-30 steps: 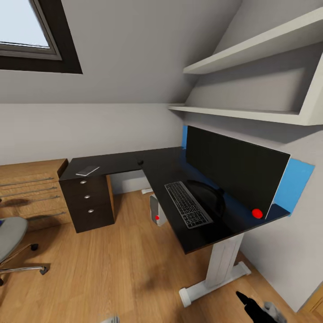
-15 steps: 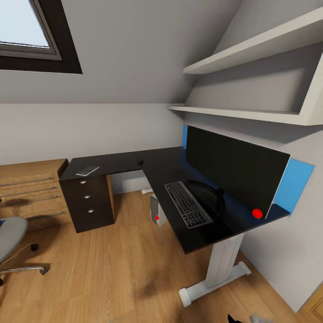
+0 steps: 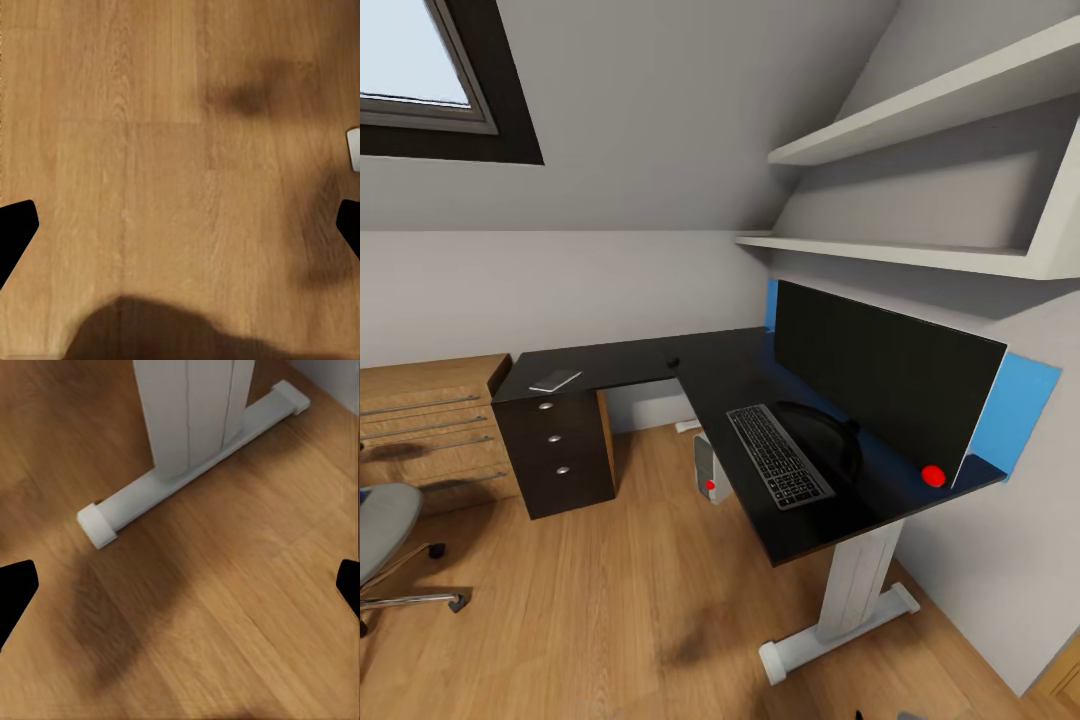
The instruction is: In the bedroom, organize the workspace by keeping the computer under the desk, ensuring the monitor is on the desk, placing the keyboard on the desk next to the monitor, placing the mouse on the desk next to the keyboard, moving the folder from the swivel chair onto the desk next to the mouse, stacking the notebook on top of the folder with the pen on top of the notebook, and positioning the swivel chair next to the desk.
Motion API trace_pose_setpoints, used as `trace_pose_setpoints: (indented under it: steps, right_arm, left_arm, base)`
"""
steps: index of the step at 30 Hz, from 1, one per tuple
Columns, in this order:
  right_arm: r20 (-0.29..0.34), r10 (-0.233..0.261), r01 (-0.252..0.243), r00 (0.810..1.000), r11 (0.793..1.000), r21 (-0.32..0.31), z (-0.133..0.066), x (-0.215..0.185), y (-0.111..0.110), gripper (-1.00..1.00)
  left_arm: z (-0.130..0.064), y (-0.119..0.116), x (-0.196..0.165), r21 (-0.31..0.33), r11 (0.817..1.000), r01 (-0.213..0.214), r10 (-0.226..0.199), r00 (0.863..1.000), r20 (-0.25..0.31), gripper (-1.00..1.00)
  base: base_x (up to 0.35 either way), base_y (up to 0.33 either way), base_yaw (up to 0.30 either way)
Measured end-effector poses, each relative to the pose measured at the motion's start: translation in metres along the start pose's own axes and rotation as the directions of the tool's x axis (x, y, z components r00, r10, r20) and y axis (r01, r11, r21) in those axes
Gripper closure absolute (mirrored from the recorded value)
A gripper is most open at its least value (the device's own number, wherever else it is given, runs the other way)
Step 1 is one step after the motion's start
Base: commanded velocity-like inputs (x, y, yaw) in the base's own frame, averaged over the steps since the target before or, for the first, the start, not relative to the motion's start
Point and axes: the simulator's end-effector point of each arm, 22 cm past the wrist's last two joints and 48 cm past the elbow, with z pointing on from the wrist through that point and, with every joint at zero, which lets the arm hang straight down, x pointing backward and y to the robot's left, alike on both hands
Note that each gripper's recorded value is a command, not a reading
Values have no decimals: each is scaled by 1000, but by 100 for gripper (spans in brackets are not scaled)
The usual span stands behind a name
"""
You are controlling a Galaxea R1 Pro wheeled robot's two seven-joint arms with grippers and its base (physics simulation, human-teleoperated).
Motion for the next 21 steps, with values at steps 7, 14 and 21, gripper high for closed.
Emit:
trace_pose_setpoints:
  steps: [7,14,21]
  right_arm:
    - [43,-13,12,999,1000,6,-3,-3,-1,-100]
    - [37,-73,74,997,997,-33,-5,5,12,-100]
    - [43,-75,77,996,996,-37,-6,4,13,-100]
  left_arm:
    - [0,1,1,-2,1000,0,0,1000,-1,-100]
    - [0,1,2,-1,1000,-2,2,1000,-1,-100]
    - [0,1,2,-1,1000,-2,2,1000,-1,-100]
  base:
    - [0,0,0]
    - [0,0,0]
    - [0,0,0]
